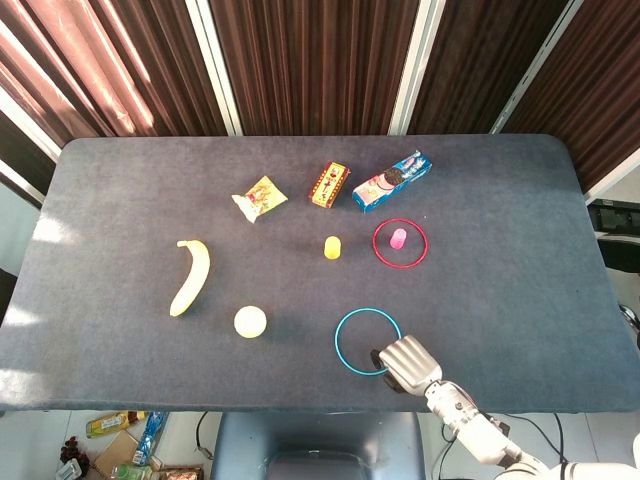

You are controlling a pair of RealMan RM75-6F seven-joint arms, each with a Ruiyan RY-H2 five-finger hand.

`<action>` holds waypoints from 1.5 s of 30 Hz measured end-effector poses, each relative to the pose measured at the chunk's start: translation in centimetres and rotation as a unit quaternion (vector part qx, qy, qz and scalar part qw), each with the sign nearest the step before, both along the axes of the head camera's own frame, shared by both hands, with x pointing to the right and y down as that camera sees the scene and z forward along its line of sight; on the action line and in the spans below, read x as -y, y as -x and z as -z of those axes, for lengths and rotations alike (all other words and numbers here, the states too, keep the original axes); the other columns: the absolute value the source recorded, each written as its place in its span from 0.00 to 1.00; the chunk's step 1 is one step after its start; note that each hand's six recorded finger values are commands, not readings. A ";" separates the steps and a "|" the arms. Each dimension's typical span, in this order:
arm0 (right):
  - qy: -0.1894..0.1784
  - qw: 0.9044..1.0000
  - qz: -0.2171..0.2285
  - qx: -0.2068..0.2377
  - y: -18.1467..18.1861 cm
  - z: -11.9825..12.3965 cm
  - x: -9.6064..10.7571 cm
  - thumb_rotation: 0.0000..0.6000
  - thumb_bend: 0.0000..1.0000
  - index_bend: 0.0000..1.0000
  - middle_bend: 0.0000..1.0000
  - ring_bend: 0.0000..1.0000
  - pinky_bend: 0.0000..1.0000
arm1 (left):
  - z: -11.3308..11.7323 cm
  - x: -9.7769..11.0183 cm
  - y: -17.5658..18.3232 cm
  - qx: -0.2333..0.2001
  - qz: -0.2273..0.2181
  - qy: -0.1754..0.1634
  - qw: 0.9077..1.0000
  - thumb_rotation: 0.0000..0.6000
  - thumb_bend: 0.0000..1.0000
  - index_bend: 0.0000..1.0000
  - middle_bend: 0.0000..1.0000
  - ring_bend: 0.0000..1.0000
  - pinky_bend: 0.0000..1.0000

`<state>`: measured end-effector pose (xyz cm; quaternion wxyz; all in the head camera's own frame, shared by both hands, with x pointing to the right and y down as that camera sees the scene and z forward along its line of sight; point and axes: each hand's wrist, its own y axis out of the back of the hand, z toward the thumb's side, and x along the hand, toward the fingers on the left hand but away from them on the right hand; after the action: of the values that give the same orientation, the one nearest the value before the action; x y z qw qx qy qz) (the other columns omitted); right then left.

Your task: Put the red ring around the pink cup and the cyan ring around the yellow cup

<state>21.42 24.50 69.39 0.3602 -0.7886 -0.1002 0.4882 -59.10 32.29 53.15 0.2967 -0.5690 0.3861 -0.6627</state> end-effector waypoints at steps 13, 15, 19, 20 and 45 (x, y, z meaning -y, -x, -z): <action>0.001 1.000 0.001 0.007 0.7 -0.8 -0.3 1.00 0.47 0.63 0.93 1.00 1.00 | 0.0 0.0 0.1 -0.001 0.001 0.000 1.000 1.00 0.41 0.07 0.00 0.00 0.15; 0.001 1.000 0.001 0.006 0.7 -0.8 -0.3 1.00 0.47 0.64 0.93 1.00 1.00 | 0.0 0.0 0.1 -0.001 0.001 0.000 1.000 1.00 0.41 0.07 0.00 0.00 0.15; -0.001 1.000 0.003 0.004 0.6 -0.9 -0.3 1.00 0.47 0.66 0.93 1.00 1.00 | -0.1 0.0 0.1 -0.001 0.001 0.000 1.000 1.00 0.41 0.06 0.00 0.00 0.15; -0.001 1.000 0.004 0.003 0.6 -0.9 -0.4 1.00 0.47 0.66 0.93 1.00 1.00 | -0.1 0.0 0.1 -0.001 0.001 0.001 1.000 1.00 0.41 0.06 0.00 0.00 0.15; -0.026 0.999 -0.025 0.012 0.7 -0.5 1.5 1.00 0.53 0.76 0.94 1.00 1.00 | -0.2 -0.1 0.1 -0.001 0.000 0.003 1.000 1.00 0.41 0.06 0.00 0.00 0.15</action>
<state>20.68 22.97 69.85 0.3675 -0.7818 -0.1367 0.4849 -59.17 32.40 53.36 0.2946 -0.5707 0.3840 -0.6633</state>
